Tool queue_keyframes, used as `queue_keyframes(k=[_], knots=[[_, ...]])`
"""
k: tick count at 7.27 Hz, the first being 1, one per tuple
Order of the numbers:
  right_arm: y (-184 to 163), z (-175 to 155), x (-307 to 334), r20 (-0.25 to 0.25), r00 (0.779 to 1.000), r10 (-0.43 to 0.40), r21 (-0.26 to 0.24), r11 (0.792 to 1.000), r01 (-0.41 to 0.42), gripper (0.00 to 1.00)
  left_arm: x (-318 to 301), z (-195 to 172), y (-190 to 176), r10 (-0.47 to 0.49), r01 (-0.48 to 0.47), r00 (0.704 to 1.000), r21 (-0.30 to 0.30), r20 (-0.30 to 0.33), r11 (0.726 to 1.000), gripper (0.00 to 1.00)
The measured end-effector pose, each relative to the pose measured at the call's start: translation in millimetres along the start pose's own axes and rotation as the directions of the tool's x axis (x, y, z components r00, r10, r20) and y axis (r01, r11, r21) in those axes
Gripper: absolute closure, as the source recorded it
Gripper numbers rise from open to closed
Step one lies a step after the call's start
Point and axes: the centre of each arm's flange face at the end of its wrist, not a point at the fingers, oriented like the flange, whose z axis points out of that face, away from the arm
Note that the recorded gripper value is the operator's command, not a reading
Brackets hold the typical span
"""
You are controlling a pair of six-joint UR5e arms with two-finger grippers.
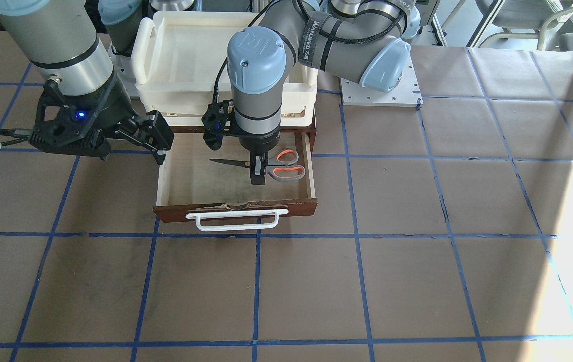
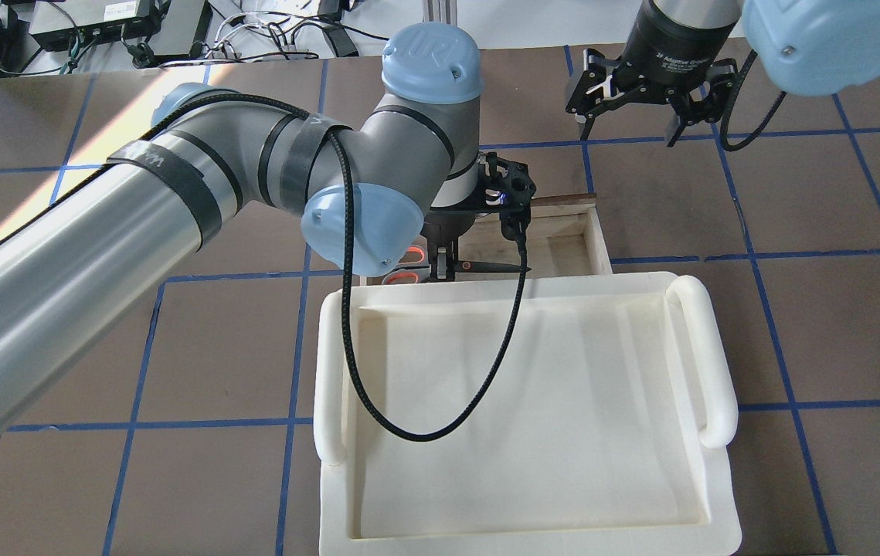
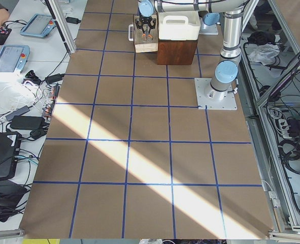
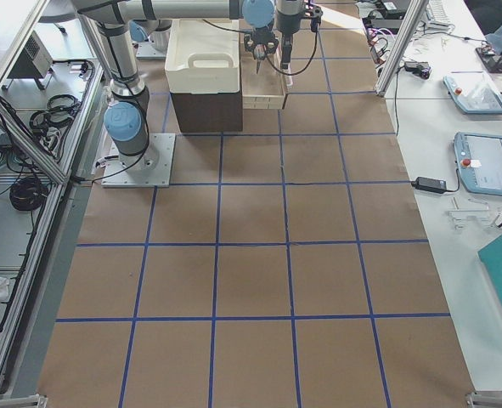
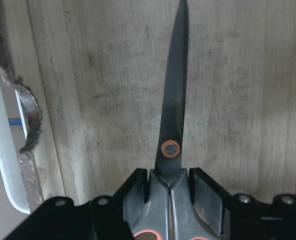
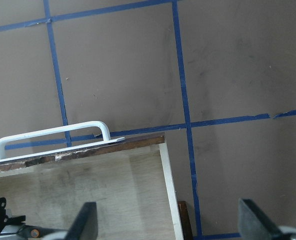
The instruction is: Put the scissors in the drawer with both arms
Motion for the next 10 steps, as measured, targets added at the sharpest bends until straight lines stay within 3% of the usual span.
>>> queue_keyframes(k=[1, 2, 3, 4, 6, 8, 10], knots=[[2, 4, -4, -0.024, 0.998, -0.053, 0.008, 0.999, 0.053, 0.0, 1, 8, -1, 0.0, 0.0, 1.0, -0.006, -0.013, 1.0, 1.0], [3, 4, -7, -0.034, 0.996, -0.08, 0.018, 0.997, 0.081, 0.0, 3, 14, -3, 0.003, -0.003, 1.0, -0.011, -0.021, 1.0, 0.69], [3, 1, -8, -0.034, 0.995, -0.09, 0.03, 0.995, 0.091, 0.0, 5, 16, -4, 0.006, -0.006, 1.0, -0.014, -0.025, 1.0, 0.32], [2, -7, -8, -0.034, 0.995, -0.092, 0.051, 0.994, 0.094, 0.0, 5, 18, -5, 0.008, -0.008, 1.0, -0.015, -0.027, 1.0, 0.17], [-2, -25, -7, -0.038, 0.995, -0.092, 0.093, 0.991, 0.095, 0.0, 5, 12, -6, 0.008, -0.008, 1.0, -0.006, -0.009, 1.0, 0.17], [-11, -29, 12, -0.042, 0.997, -0.071, 0.104, 0.992, 0.075, 0.0, 3, -19, 1, -0.037, 0.036, 0.998, 0.021, 0.044, 0.999, 0.17], [-16, -31, 34, -0.048, 0.997, -0.053, 0.098, 0.994, 0.057, 0.0, -3, -62, 18, -0.24, 0.234, 0.966, 0.07, 0.095, 0.97, 0.16]])
